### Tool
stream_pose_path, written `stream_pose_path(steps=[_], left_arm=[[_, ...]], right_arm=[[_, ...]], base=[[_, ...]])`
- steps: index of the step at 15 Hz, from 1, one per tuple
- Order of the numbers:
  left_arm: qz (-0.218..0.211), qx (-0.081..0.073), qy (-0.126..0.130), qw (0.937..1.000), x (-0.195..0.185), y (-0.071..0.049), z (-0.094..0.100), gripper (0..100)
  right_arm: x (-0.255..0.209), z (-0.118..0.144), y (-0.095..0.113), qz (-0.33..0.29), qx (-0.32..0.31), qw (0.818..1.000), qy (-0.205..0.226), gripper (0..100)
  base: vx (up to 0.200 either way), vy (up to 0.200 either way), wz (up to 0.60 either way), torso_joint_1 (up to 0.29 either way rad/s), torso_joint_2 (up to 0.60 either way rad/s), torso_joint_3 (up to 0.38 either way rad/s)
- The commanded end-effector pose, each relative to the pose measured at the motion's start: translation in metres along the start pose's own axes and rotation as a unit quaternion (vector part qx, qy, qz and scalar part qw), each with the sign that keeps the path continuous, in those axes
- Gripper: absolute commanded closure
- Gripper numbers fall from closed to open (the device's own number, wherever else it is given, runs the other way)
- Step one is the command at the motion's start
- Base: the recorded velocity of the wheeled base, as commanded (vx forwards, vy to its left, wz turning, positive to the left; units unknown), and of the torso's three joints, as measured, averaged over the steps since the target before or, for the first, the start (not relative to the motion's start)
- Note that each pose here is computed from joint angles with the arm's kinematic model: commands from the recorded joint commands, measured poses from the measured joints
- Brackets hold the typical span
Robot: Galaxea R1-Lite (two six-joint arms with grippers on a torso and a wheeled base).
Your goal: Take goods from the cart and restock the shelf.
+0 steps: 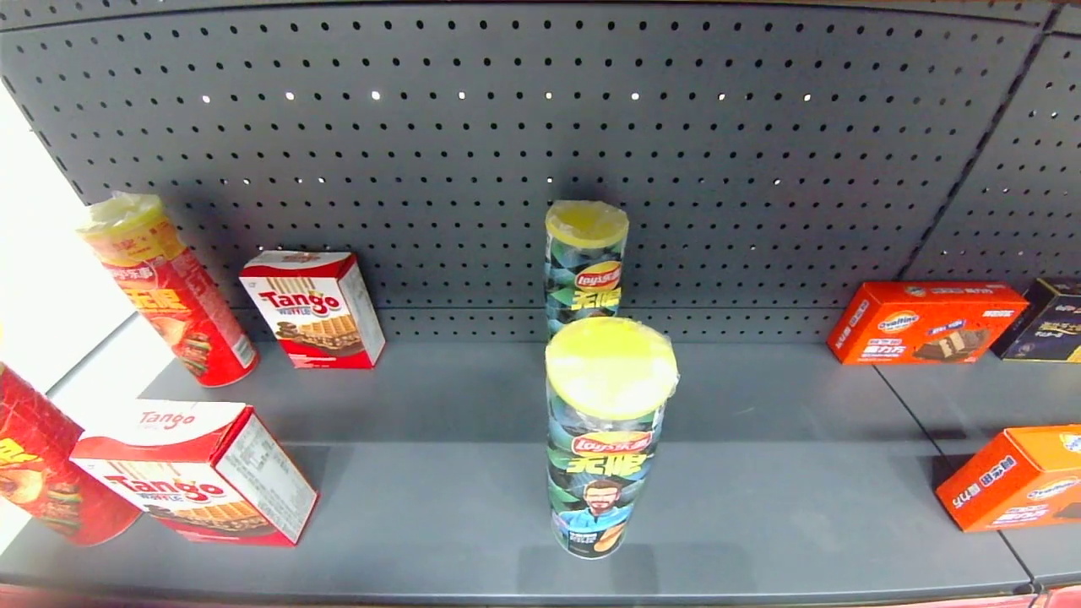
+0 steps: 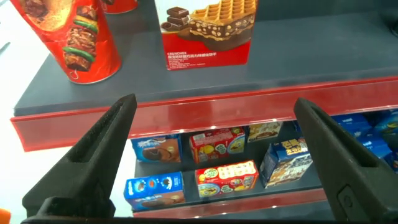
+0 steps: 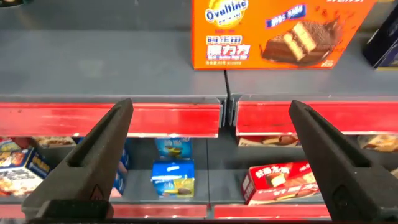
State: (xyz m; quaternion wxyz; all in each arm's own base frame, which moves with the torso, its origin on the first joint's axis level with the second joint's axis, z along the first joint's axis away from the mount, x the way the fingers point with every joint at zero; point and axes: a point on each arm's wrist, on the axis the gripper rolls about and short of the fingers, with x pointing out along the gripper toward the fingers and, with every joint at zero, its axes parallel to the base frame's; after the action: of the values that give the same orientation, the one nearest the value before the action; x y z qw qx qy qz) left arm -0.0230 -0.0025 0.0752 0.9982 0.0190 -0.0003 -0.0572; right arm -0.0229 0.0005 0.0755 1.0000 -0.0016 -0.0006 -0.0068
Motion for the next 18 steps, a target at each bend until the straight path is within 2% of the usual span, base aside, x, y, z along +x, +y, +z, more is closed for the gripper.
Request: stream_pose_path(steps=[1,18], left_arm=[[0.000,-0.001,0.001,1.0000,0.0001,0.0000,0.0000,0],[-0.001,0.001,0.001,1.0000,0.0001,-0.0001,0.0000,0]], right_arm=[[0.0001,0.0000,0.0000,0.001,0.000,1.000,0.001,0],[0.0002,0.0001,0.0000,0.001,0.000,1.000,0.001,0]], base=[[0.000,0.000,0.00,0.000,0.00,0.000],[-0.012,0.000,0.00,0.000,0.00,0.000]])
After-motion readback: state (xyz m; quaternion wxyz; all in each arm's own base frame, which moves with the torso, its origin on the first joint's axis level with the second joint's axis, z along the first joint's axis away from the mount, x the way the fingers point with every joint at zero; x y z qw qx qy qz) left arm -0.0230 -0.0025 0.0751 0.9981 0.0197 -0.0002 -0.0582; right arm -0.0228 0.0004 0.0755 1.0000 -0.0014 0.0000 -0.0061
